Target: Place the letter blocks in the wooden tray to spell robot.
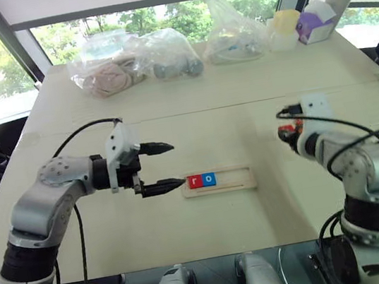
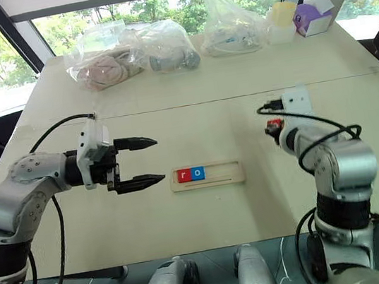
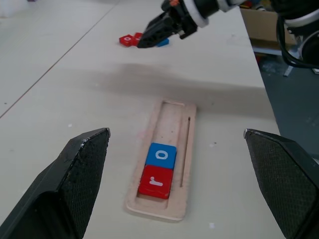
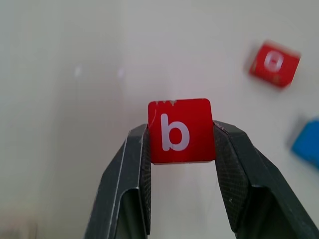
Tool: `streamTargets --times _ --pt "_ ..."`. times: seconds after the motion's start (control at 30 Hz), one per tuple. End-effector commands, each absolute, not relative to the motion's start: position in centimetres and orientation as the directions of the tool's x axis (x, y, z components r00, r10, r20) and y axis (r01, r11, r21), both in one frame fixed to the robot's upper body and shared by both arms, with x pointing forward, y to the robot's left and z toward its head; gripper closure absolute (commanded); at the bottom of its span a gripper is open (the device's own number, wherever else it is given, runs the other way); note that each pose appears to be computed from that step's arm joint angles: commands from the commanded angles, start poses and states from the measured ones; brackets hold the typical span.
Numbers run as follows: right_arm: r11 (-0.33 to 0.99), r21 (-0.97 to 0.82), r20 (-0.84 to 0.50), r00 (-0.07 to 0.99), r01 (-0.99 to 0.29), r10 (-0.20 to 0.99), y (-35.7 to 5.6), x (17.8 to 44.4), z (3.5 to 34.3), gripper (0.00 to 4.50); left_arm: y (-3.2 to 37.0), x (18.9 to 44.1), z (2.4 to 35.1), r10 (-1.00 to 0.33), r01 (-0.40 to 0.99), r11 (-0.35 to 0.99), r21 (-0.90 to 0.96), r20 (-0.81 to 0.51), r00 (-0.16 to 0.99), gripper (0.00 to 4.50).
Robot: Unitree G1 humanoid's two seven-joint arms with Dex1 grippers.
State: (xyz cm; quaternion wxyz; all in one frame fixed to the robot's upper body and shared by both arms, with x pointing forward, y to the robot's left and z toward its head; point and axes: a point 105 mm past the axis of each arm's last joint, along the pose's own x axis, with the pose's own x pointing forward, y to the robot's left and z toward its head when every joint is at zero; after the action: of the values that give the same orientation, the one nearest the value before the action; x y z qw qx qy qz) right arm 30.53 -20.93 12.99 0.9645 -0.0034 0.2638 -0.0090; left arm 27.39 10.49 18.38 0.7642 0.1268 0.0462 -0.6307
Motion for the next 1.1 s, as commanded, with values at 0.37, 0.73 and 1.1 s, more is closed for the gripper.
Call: streamTargets --times 0.37,0.73,1.1 --pt "0.997 0.008 -0.467 0.882 0.072 -0.06 -19.6 27.1 12.3 3.34 10.0 27.9 18.8 -0.958 0.972 0.137 0.19 -0.224 0.179 0.0" --pt "0.995 0.007 -0.503 0.86 0.099 -0.082 -19.6 25.2 10.8 3.34 10.1 28.0 18.9 -0.955 0.97 0.145 0.197 -0.227 0.189 0.0" --pt "0.998 -0.022 -0.477 0.878 -0.058 0.041 -19.1 26.2 12.3 0.05 10.0 28.2 19.0 -0.955 0.968 0.145 0.206 -0.225 0.192 0.0"
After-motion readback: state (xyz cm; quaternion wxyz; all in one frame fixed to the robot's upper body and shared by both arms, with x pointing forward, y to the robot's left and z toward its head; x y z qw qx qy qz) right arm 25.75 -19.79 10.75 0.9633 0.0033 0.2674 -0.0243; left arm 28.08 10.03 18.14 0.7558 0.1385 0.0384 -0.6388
